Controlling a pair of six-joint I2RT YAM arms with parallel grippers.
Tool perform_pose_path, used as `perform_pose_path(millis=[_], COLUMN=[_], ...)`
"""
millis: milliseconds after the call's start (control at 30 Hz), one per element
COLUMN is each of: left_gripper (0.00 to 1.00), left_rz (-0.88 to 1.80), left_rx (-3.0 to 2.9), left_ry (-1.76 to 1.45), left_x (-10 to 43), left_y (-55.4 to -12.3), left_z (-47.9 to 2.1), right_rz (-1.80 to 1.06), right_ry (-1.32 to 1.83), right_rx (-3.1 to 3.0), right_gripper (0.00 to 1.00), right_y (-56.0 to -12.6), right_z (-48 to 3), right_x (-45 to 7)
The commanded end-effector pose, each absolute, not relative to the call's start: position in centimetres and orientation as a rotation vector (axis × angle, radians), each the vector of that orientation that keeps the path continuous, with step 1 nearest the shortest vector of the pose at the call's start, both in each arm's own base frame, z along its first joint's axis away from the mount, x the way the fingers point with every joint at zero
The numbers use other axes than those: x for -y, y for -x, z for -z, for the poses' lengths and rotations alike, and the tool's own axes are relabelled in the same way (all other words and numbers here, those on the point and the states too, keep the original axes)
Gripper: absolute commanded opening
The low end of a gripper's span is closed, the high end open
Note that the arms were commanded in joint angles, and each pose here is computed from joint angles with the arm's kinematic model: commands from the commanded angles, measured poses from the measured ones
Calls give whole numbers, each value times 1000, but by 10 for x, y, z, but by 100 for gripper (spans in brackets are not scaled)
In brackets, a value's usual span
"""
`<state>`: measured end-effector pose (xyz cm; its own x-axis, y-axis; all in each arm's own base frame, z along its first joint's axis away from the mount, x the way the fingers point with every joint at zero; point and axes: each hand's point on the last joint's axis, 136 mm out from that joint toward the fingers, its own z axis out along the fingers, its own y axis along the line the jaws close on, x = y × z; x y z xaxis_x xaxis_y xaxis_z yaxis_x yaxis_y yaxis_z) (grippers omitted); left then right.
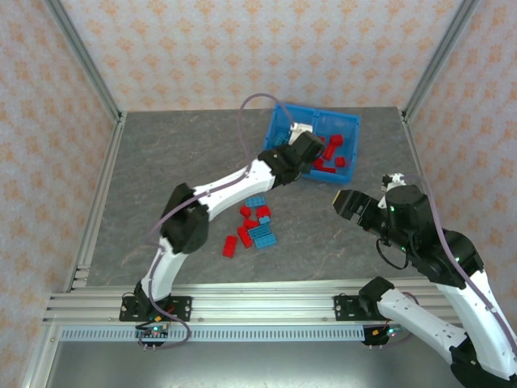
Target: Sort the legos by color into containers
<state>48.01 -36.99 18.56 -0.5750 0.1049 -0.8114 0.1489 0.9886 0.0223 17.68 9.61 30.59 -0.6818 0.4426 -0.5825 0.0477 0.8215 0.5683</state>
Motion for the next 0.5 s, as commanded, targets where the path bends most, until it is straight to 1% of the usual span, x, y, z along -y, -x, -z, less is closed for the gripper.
perform_pose_path(millis=[0, 100, 200, 333, 467], left_gripper=[35, 38, 49, 57, 66], left_rz=[-35, -13, -21, 45, 123], left_rx=[-2164, -2172, -2158, -2127, -2117], left_ry=[-181, -178, -157, -154, -146], left_x=[358, 364, 365, 370, 370], left_y=[-521, -546, -557, -557, -546], left_z=[-182, -167, -167, -187, -219], right_rz=[-645, -643, -644, -631, -619], right_ry=[-387, -382, -380, -369, -355], right_rx=[-2234, -2237, -2238, -2238, -2256], right_gripper=[92, 92, 92, 92, 92], right_y=[-173, -172, -172, -176, -183], right_z=[-311, -312, -312, -311, -311], right_x=[-86, -86, -86, -88, -93])
